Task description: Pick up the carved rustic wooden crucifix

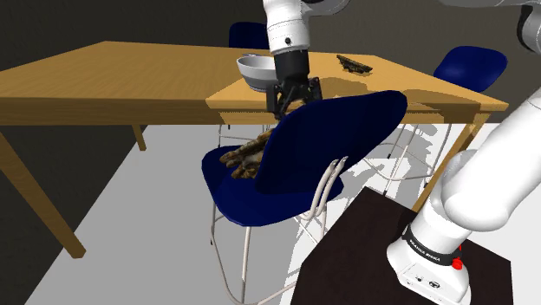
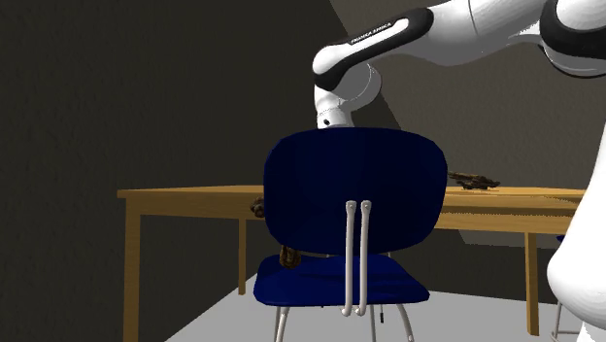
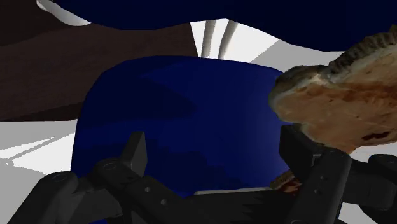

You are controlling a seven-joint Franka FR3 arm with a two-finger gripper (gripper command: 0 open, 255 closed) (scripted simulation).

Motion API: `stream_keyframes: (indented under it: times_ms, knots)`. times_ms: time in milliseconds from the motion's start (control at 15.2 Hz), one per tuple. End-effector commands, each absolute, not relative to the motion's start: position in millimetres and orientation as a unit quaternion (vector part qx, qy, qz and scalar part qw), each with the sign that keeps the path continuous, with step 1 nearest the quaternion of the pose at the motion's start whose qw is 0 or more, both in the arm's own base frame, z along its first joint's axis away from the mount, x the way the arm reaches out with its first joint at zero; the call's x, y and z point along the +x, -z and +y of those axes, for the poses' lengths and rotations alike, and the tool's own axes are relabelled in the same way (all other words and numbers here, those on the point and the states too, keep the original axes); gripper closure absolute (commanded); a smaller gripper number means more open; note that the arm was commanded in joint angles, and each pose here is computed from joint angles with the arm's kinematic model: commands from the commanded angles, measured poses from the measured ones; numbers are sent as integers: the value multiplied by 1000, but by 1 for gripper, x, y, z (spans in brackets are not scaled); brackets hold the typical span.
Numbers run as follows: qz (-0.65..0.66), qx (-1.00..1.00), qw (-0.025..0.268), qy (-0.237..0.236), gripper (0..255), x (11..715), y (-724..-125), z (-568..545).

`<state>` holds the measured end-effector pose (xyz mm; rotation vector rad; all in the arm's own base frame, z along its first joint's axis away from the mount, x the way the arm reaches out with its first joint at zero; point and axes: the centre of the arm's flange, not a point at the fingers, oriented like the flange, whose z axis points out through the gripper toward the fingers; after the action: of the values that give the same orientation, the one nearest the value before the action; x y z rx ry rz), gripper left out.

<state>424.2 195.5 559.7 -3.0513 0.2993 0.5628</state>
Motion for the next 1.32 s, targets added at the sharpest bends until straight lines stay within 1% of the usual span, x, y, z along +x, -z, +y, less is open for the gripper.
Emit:
stream_keyframes:
  times_ms: [0, 528, 1122, 1188, 1254]
  knots:
    - [113, -973, 18, -203, 0, 440, -553, 217]
    - [171, -944, 40, -280, 0, 500, -521, 292]
    - [171, -944, 40, -280, 0, 500, -481, 292]
    - [171, -944, 40, -280, 255, 500, -480, 292]
    - [171, -944, 40, -280, 255, 500, -480, 292]
